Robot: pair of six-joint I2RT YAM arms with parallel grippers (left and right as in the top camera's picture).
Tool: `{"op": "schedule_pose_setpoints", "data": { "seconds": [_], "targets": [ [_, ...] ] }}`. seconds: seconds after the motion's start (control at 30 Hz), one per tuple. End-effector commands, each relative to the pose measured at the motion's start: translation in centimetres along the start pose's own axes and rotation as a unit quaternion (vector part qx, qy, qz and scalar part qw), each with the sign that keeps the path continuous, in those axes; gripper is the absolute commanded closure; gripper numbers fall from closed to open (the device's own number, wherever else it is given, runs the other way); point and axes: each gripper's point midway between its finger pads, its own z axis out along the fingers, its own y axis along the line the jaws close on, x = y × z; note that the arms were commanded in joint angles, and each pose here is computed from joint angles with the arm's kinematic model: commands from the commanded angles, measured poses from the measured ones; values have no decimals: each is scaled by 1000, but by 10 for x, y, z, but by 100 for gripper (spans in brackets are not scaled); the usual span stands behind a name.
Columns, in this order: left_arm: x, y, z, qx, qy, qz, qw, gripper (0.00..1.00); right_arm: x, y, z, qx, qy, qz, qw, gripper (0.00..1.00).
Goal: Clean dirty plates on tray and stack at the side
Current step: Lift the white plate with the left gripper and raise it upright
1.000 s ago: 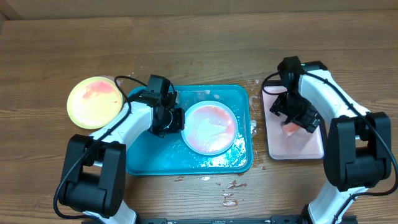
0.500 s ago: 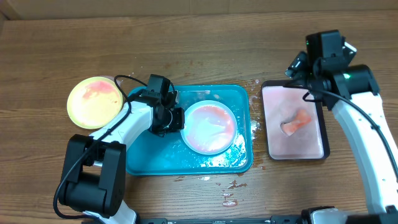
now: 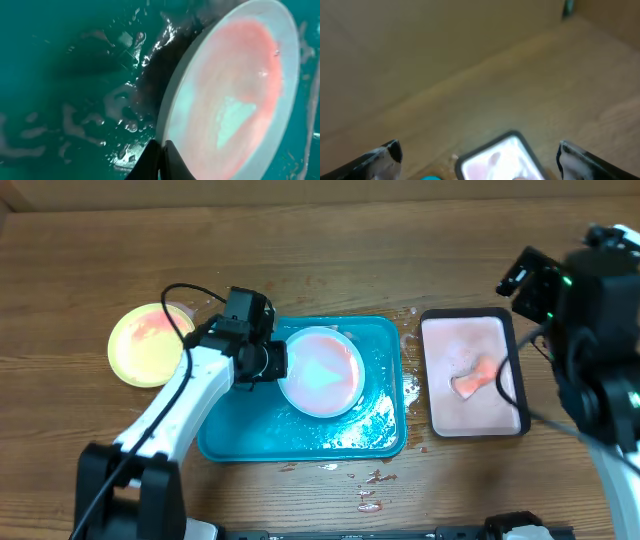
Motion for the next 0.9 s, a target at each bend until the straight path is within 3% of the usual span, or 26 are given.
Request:
{"op": "schedule_pose_setpoints", "data": {
  "seconds": [0.0, 0.5, 0.87],
  "targets": [
    [-17, 1, -29, -13, -48, 18, 999, 96, -9, 5, -13, -20, -16, -27, 999, 0],
    [-24, 28, -102, -119, -128, 40, 984, 96, -8, 5, -11, -19, -13, -28, 999, 0],
    [-53, 7, -158, -229, -207, 124, 943, 96, 2, 0, -11, -10, 5, -36, 999, 0]
  ]
}}
